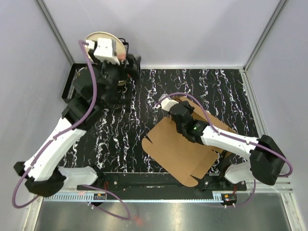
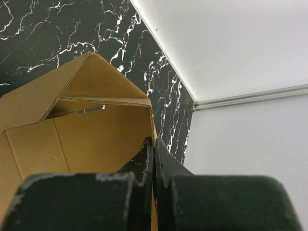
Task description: Fold the paper box
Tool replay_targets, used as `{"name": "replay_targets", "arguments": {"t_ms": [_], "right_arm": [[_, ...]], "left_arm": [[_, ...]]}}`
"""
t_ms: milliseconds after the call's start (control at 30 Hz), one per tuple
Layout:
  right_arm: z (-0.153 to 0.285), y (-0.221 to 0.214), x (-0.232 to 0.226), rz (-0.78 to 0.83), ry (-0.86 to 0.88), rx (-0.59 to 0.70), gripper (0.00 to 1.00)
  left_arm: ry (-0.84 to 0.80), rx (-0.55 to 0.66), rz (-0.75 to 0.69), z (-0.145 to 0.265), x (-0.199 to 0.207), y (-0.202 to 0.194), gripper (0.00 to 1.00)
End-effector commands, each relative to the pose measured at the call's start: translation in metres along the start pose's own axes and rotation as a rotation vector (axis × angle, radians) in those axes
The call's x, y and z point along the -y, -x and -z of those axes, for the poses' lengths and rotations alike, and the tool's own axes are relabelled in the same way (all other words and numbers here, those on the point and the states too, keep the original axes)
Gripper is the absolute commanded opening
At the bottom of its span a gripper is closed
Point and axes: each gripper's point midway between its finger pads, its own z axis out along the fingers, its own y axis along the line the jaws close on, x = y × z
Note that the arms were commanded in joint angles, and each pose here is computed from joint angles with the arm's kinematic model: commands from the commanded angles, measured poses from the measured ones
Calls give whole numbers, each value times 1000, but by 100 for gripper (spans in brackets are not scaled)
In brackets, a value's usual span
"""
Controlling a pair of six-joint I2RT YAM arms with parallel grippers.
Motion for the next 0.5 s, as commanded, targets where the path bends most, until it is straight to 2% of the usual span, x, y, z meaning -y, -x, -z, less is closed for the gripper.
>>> {"name": "replay_targets", "arguments": {"t_ms": [0, 33, 67, 100, 133, 167, 233, 267, 400, 467], "right_arm": [[4, 13, 2, -102, 28, 48, 0], [5, 10, 0, -95, 32, 48, 0], [7, 10, 3, -100, 28, 58, 0], [8, 10, 4, -105, 24, 63, 0], [9, 5, 1, -98, 30, 62, 0], [11, 5, 5, -108, 26, 70, 0], [13, 0, 5, -104, 22, 70, 0], [14, -1, 5, -97, 19, 72, 0], [13, -12, -2, -53, 3, 81, 0], [12, -15, 0, -30, -24, 71, 0]], "left_arm": [[-638, 317, -136, 53, 72, 24, 98], [-630, 316, -106, 53, 66, 10, 98], [-685, 237, -41, 61, 64, -40, 98], [-676, 332, 17, 62, 51, -32, 98], [-694, 344, 63, 66, 47, -47, 97], [-733, 355, 136, 74, 45, -77, 95], [-754, 316, 166, 72, 44, -111, 92], [-777, 267, 166, 68, 48, -143, 86], [-746, 228, 261, 54, 45, -195, 84], [-717, 219, 333, 39, 44, -217, 81]]}}
